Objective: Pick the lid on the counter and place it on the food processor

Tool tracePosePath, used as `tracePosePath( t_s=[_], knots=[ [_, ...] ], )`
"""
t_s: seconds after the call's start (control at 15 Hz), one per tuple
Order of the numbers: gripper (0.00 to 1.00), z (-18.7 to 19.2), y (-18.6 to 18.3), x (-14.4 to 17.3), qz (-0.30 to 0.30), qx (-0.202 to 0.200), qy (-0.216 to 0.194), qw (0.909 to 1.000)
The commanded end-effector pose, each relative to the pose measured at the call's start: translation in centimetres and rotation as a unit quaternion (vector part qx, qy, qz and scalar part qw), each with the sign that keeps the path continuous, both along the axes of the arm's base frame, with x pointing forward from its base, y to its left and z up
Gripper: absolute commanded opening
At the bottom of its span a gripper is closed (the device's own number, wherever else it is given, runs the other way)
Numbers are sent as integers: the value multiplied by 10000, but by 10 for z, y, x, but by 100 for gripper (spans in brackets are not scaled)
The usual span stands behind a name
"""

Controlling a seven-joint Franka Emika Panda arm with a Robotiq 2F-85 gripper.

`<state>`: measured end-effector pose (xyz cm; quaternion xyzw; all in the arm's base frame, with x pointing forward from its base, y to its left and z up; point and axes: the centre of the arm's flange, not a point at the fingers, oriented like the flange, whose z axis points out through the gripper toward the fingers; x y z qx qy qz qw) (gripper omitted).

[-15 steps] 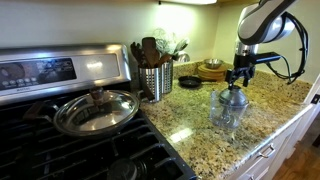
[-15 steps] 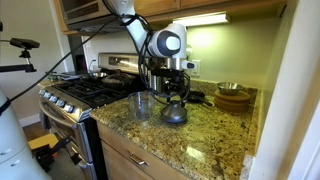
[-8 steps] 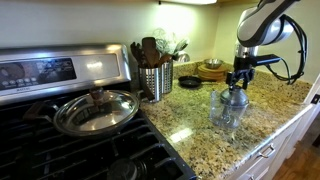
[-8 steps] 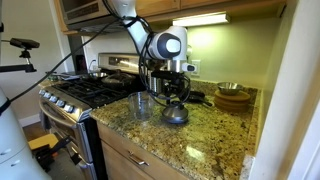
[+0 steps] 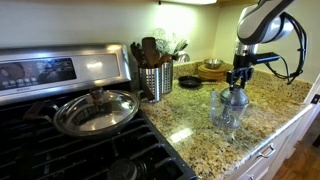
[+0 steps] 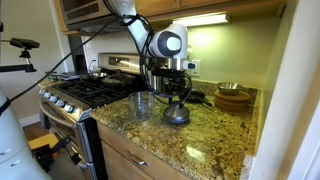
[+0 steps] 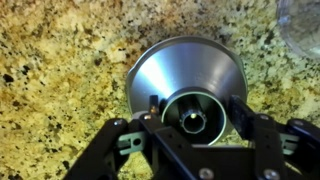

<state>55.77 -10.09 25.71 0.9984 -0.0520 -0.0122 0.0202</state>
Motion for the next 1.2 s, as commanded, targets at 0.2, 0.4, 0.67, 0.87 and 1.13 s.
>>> tracePosePath(
  t_s=[0.2,0.4,0.67,0.87,1.13],
  knots=[
    [35,7,-5,-3,102,37,-60,9999],
    [35,7,-5,-3,126,62,-45,9999],
    [35,17,-4,-9,235,186,32,9995],
    [35,32,-5,-18,339,198,45,9992],
    [35,59,-4,-28,426,115,27,9990]
  ],
)
